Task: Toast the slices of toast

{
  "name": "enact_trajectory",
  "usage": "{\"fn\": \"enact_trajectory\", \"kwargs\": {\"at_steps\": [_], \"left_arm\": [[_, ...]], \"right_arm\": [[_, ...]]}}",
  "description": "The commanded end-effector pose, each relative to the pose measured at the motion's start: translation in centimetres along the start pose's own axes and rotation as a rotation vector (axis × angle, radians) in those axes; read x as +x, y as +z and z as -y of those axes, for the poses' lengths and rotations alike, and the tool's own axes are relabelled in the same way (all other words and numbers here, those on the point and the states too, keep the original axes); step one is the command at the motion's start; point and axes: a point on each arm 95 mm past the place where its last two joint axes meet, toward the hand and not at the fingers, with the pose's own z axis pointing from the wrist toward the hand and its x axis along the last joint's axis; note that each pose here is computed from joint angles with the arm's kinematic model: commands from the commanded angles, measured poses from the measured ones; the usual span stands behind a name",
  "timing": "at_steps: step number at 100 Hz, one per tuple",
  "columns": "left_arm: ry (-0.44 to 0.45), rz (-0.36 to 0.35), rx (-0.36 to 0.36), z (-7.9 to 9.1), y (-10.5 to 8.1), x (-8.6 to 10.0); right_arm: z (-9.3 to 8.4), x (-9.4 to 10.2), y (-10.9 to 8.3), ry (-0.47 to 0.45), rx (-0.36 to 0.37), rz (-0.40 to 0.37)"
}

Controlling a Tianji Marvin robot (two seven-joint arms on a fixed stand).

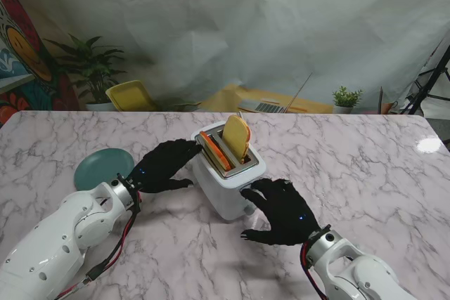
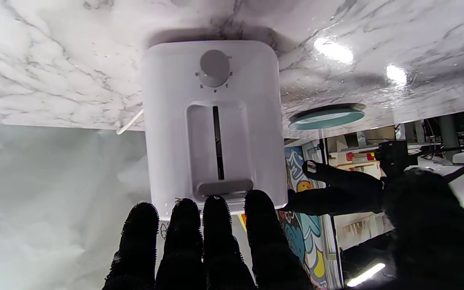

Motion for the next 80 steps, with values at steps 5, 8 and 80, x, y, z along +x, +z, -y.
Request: {"fn": "enact_trajectory", "kwargs": {"at_steps": [5,8,80], "left_arm": [[-0.006,0.0,-0.023,-0.7,-0.1,0.2],[-0.007,0.001,-0.023,-0.7,-0.1,0.2],[-0.006,0.003,-0.004,-0.9,-0.1,0.3]], "right_arm": [[0.6,-0.3,0.5,0.007,0.025,0.0],[0.7,-0.3,0.7,0.012,0.031,0.001],[7.0,0.1,1.0,0.146,0.259,-0.015]]}}
